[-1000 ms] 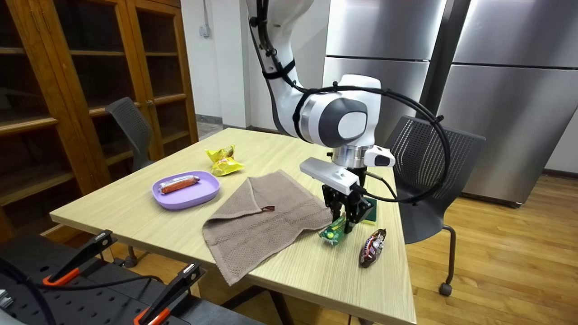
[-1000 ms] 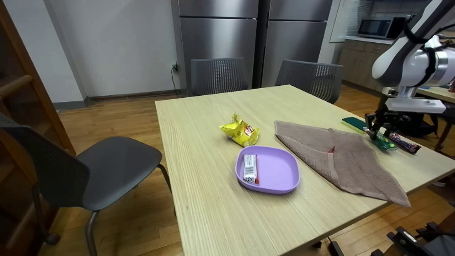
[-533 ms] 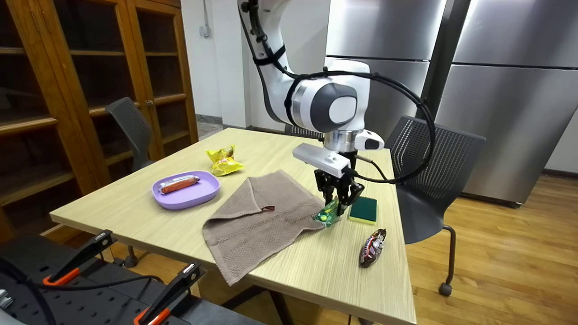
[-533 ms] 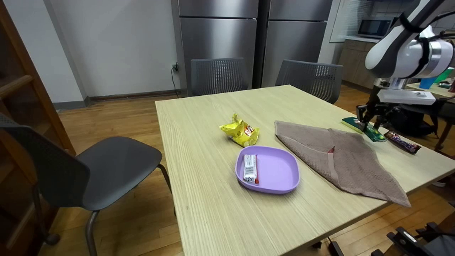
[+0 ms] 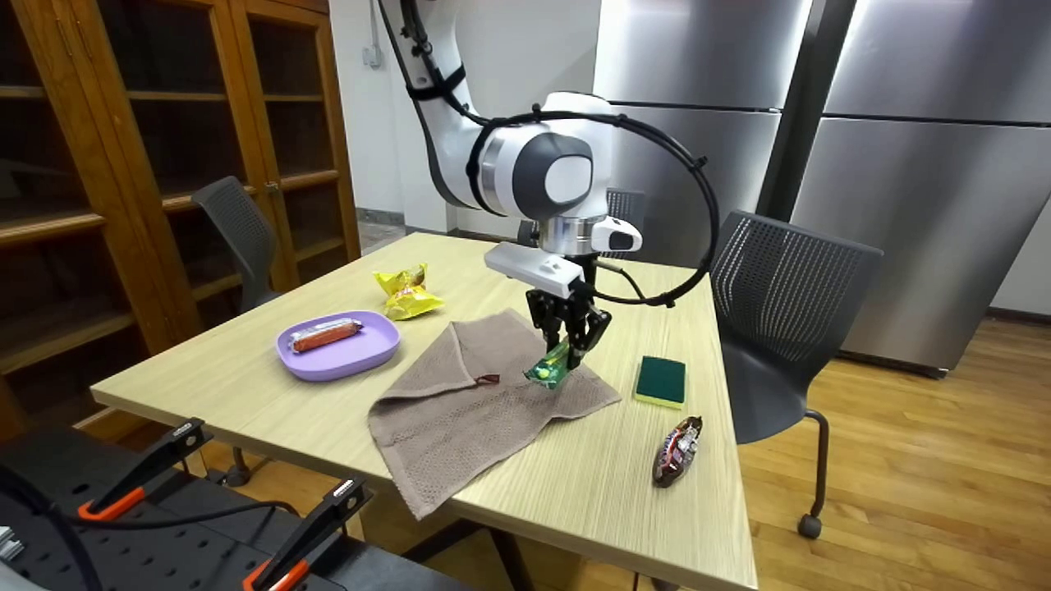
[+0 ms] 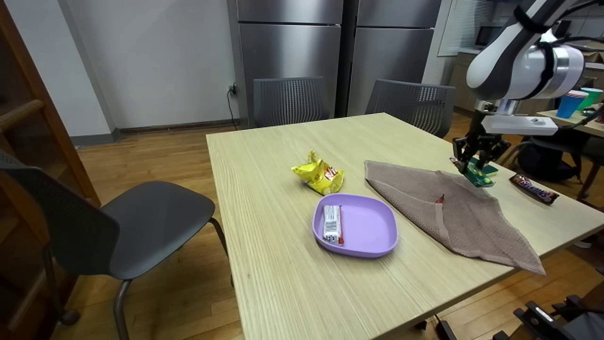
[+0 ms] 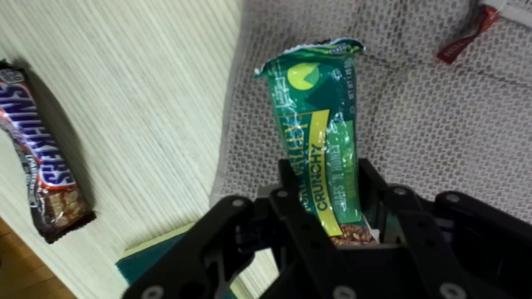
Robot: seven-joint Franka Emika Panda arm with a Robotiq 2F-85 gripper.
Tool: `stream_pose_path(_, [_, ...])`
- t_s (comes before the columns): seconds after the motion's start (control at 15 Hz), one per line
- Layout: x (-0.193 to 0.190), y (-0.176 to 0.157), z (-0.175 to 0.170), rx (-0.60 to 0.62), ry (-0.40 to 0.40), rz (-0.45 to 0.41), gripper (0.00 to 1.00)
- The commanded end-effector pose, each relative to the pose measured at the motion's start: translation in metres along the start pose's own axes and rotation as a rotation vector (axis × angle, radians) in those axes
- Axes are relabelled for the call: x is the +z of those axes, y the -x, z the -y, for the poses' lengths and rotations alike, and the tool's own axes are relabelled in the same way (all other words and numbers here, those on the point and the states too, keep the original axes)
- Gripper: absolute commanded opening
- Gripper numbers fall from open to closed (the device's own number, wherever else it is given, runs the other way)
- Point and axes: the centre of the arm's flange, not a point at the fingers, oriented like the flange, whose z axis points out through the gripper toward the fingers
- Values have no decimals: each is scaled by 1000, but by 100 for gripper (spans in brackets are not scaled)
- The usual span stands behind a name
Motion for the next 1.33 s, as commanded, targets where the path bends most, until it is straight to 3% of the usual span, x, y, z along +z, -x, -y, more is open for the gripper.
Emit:
stream_pose_path(0.0, [-22,28,37,6,-6,-20,14])
stream_pose_path(1.27, [-34,115,226,4,5,-21,14])
